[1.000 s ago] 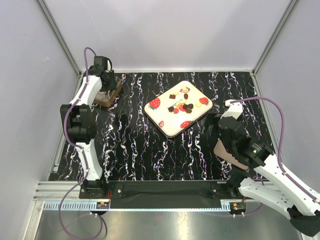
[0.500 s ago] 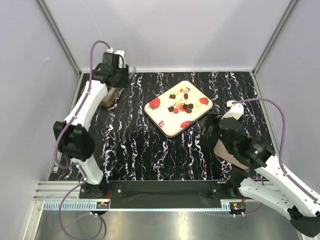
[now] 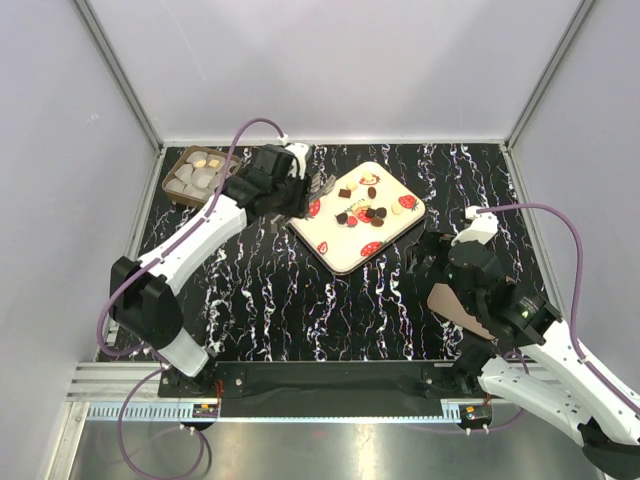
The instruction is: Pack the chocolate
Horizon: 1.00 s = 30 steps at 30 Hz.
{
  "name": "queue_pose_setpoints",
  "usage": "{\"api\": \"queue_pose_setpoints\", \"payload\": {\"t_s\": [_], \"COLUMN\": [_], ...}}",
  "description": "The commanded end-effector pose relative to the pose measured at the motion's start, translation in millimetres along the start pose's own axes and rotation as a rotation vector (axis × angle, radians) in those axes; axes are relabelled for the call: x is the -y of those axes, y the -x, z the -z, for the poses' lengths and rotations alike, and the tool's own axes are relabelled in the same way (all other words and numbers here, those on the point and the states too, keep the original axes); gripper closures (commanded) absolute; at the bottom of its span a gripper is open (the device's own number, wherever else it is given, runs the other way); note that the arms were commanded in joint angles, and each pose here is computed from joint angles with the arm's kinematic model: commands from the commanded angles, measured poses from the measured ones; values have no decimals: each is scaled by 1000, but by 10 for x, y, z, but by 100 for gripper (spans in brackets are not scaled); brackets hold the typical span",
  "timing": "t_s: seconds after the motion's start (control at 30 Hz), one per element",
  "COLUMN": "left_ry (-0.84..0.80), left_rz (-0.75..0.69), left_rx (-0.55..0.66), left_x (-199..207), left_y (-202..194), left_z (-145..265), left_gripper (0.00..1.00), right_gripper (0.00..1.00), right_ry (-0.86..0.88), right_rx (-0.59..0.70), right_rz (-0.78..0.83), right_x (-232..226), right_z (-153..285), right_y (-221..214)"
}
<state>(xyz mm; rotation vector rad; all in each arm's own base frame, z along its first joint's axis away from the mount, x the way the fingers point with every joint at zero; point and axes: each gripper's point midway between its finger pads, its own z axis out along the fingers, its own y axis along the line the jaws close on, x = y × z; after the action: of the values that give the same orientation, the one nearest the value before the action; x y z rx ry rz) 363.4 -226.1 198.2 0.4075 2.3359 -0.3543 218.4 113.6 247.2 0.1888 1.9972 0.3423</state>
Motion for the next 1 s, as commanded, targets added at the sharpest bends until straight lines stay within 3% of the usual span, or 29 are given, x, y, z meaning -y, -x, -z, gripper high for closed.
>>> {"api": "queue_pose_setpoints", "payload": {"t_s": [0.0, 0.1, 0.4, 0.97], "left_ry": [-68, -88, -8, 42], "left_rz": [-3, -28, -68, -98], "left_rx": [61, 22, -45, -115], "left_x": [337, 499, 478, 403], "left_y": [93, -69, -343, -589], "left_z": [-138, -289, -630, -848], "left_gripper": [51, 49, 49, 53], "right_gripper": [0, 0, 0, 0], "right_ry": [20, 20, 11, 10], "right_rx": [24, 24, 27, 34], "right_rz": [-38, -32, -23, -17], "right_x": [-50, -42, -11, -21], "right_z": [56, 54, 52, 48], "right_y": [106, 97, 86, 114]}}
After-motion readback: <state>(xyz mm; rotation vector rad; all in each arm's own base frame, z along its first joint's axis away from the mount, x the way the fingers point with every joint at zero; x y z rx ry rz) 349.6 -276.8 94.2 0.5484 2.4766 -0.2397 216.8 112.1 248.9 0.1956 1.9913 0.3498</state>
